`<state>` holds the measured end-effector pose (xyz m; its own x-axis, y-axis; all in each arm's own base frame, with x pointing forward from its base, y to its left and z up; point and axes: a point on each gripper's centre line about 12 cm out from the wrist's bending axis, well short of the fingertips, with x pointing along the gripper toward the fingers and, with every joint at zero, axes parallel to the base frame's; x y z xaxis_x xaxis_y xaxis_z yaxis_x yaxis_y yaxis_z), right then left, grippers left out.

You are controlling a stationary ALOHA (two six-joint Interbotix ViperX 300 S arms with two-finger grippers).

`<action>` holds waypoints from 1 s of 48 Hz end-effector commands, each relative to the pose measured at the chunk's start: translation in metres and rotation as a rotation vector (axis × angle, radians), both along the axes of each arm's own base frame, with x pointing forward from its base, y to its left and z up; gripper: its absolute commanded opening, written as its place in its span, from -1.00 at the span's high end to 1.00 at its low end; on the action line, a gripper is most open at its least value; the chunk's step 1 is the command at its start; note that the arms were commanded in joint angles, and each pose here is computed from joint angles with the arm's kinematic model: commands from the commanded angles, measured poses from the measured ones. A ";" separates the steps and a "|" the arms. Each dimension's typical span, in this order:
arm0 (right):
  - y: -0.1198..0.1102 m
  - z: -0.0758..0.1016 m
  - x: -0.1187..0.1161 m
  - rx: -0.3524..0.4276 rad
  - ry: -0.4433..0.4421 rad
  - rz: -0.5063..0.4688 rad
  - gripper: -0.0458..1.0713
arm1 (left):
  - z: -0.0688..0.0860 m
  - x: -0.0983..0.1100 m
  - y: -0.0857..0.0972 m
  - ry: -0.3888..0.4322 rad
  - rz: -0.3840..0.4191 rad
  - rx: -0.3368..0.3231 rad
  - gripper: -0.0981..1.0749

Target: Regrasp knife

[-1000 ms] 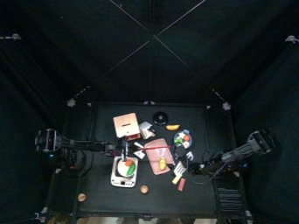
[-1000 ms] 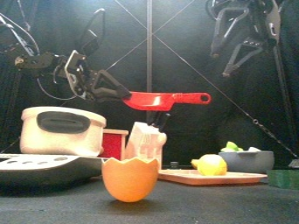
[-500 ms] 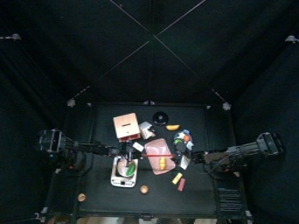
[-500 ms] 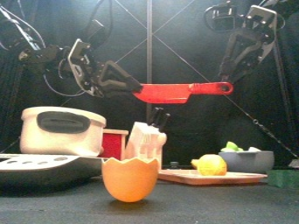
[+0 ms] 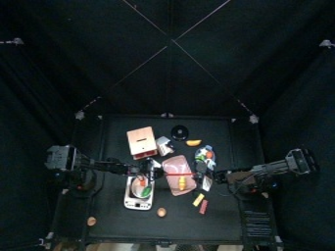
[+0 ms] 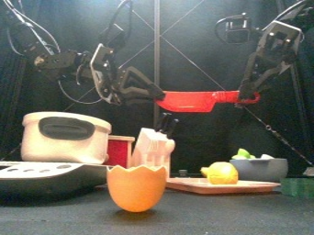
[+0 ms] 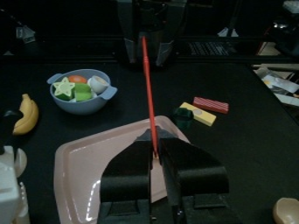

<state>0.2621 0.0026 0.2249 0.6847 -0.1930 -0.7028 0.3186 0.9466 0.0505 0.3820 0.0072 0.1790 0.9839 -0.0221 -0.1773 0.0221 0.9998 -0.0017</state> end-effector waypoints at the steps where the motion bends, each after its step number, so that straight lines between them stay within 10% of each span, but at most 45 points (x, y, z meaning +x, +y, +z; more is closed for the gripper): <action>1: 0.001 0.006 0.002 -0.005 -0.023 0.009 -0.20 | 0.009 0.007 0.000 -0.034 -0.001 0.001 0.10; 48: 0.011 -0.029 -0.007 0.037 0.007 0.075 0.18 | -0.015 0.018 -0.008 -0.008 -0.078 0.048 0.18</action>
